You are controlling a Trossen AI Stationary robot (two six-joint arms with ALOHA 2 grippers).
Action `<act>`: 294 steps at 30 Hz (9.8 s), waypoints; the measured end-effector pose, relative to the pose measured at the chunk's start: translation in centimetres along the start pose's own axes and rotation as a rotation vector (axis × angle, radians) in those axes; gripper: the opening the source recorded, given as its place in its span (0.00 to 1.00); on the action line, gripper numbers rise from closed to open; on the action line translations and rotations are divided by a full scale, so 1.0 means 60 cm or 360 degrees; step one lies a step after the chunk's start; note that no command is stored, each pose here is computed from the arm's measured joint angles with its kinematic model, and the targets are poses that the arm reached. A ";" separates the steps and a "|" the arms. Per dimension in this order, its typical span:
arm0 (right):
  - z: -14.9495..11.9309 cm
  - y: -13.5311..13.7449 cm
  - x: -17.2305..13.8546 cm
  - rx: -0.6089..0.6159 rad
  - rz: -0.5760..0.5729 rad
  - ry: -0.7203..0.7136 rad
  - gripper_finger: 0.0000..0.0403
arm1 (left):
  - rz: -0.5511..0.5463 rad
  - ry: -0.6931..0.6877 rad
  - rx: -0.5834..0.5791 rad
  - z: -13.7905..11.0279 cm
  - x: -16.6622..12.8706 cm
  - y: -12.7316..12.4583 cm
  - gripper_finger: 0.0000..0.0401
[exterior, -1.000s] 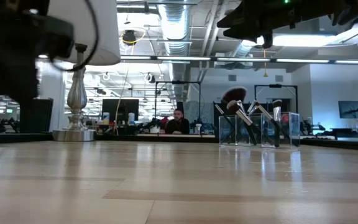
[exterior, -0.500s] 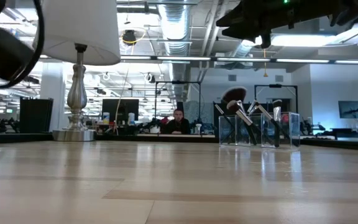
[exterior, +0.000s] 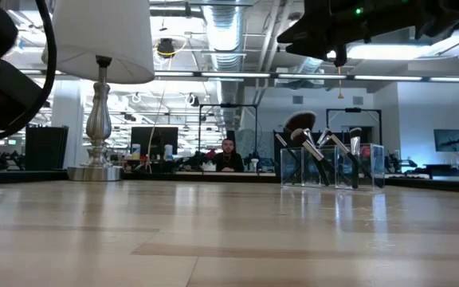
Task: Put items in baskets/containers
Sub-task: Put the eyeshadow brush into the transparent organizer, then put the liner brush into the transparent organizer
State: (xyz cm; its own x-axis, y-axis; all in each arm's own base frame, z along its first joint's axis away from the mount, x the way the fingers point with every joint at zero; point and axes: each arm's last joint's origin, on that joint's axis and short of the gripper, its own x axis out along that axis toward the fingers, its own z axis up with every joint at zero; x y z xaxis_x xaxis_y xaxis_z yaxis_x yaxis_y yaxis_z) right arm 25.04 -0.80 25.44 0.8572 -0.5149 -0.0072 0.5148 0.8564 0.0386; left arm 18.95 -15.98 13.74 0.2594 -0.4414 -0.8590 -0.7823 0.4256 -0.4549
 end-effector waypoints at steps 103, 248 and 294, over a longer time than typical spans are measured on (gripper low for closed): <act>-0.020 0.043 -0.026 0.0067 0.0360 0.0191 0.43 | 0.0254 -0.1364 0.0988 0.126 0.065 -0.018 0.30; -0.130 -0.007 -0.041 -0.0188 -0.0743 0.0645 0.03 | -0.0532 -0.2603 0.1693 0.191 -0.151 -0.137 0.39; -0.005 0.098 -0.068 -0.0208 0.0077 -0.0184 0.25 | -0.0243 -0.0710 0.0821 -0.040 -0.006 -0.048 0.36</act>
State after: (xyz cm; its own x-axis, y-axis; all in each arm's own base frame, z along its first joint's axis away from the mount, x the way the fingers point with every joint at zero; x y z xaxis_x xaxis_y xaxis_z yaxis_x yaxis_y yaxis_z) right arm 24.55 6.35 25.38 0.8777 -0.4673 0.1064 0.4768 0.8739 -0.0944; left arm 19.72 -18.96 15.89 0.6392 -0.2070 -0.7406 -0.3782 0.7539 -0.5371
